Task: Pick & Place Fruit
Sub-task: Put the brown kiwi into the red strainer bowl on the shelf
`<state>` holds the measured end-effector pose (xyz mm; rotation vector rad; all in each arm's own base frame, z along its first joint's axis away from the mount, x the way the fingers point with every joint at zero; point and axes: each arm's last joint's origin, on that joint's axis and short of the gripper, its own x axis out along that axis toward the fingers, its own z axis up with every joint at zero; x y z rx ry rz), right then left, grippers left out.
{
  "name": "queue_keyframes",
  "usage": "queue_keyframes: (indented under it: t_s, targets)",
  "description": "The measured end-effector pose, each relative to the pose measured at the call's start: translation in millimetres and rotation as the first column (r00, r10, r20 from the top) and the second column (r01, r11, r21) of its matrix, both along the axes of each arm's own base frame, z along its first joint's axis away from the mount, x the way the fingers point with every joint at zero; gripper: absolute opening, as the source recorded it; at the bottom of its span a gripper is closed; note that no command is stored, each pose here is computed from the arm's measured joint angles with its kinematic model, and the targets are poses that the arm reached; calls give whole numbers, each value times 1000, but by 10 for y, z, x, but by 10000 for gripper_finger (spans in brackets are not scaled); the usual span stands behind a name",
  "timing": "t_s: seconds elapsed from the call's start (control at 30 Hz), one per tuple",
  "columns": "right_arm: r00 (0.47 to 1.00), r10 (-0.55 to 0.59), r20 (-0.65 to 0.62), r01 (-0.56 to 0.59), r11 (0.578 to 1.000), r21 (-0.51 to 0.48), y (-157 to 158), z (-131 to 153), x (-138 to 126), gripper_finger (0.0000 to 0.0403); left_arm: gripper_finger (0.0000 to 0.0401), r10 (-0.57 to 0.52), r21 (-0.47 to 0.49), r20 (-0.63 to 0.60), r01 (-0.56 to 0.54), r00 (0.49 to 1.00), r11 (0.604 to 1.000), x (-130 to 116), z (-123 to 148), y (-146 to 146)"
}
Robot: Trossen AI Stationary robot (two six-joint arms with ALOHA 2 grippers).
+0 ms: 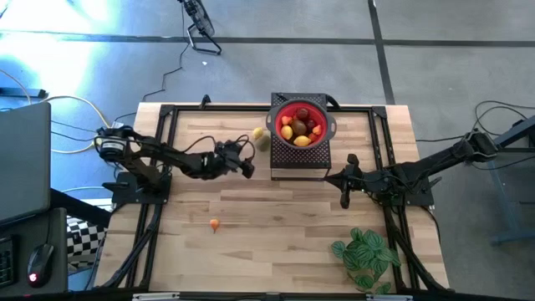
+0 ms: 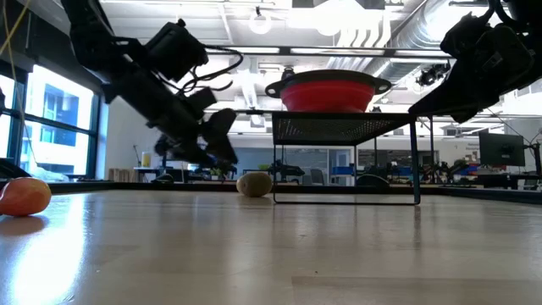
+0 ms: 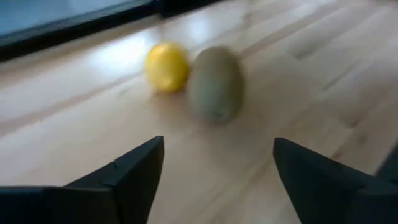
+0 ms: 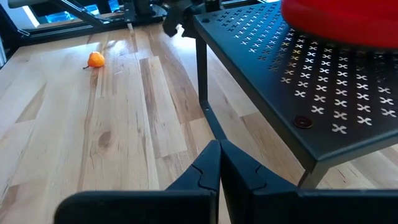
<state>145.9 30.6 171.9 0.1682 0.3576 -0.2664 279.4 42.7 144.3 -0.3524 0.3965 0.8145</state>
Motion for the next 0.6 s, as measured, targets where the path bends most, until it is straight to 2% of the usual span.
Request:
queue_keyframes:
  t_s: [0.17, 0.23, 0.43, 0.6]
  targets:
    - [1000, -3, 0, 3, 1000, -1, -1, 0, 0, 2, 319, -187, 88, -2, 187, 982, 978, 116, -7, 36]
    - [1000, -15, 2, 15, 1000, -7, -5, 1, -1, 2, 319, -221, 121, -4, 220, 975, 968, 152, -22, 30]
    - [1000, -19, 3, 19, 1000, -8, -6, 1, -1, 2, 320, -220, 132, -31, 222, 975, 966, 185, -139, 36]
    - [1000, -19, 2, 19, 1000, -8, -6, 1, -1, 2, 320, -174, 153, -42, 179, 984, 972, 214, -253, 53]
